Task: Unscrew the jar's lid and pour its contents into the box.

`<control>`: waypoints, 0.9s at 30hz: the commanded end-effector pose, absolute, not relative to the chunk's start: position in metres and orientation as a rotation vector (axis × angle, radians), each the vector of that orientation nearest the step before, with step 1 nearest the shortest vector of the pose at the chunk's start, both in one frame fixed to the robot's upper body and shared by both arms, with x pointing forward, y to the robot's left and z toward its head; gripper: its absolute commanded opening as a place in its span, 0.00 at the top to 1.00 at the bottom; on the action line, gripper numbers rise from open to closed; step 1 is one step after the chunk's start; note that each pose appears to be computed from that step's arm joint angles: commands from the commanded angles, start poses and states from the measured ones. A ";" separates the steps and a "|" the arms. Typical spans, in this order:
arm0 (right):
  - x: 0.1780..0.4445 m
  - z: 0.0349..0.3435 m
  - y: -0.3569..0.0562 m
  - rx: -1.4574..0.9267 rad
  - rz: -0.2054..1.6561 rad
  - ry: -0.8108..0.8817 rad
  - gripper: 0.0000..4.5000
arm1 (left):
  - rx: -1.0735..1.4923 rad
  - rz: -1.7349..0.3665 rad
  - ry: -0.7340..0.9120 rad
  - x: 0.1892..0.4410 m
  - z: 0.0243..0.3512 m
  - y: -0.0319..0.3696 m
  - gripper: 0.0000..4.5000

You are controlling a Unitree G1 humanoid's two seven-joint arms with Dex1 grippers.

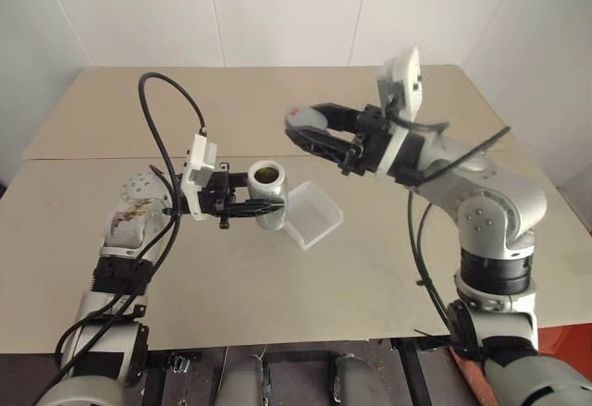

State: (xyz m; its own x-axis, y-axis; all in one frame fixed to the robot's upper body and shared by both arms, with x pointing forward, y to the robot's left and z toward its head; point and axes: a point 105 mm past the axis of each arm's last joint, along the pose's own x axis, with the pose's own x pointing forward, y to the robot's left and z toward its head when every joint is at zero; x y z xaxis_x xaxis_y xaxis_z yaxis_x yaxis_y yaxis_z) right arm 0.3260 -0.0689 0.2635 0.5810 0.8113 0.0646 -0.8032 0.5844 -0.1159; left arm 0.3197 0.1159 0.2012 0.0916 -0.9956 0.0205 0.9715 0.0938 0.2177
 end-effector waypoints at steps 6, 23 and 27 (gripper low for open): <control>0.331 0.171 -0.134 -0.153 0.600 0.024 0.38 | 0.170 -1.235 -0.286 0.334 0.221 0.133 0.57; 0.310 0.147 -0.154 -0.259 0.657 0.184 0.01 | 0.359 -1.041 -0.325 0.356 0.219 0.128 0.57; 0.287 0.180 -0.140 -0.227 0.856 0.187 0.01 | 0.771 -0.762 -0.498 0.383 0.225 0.116 0.57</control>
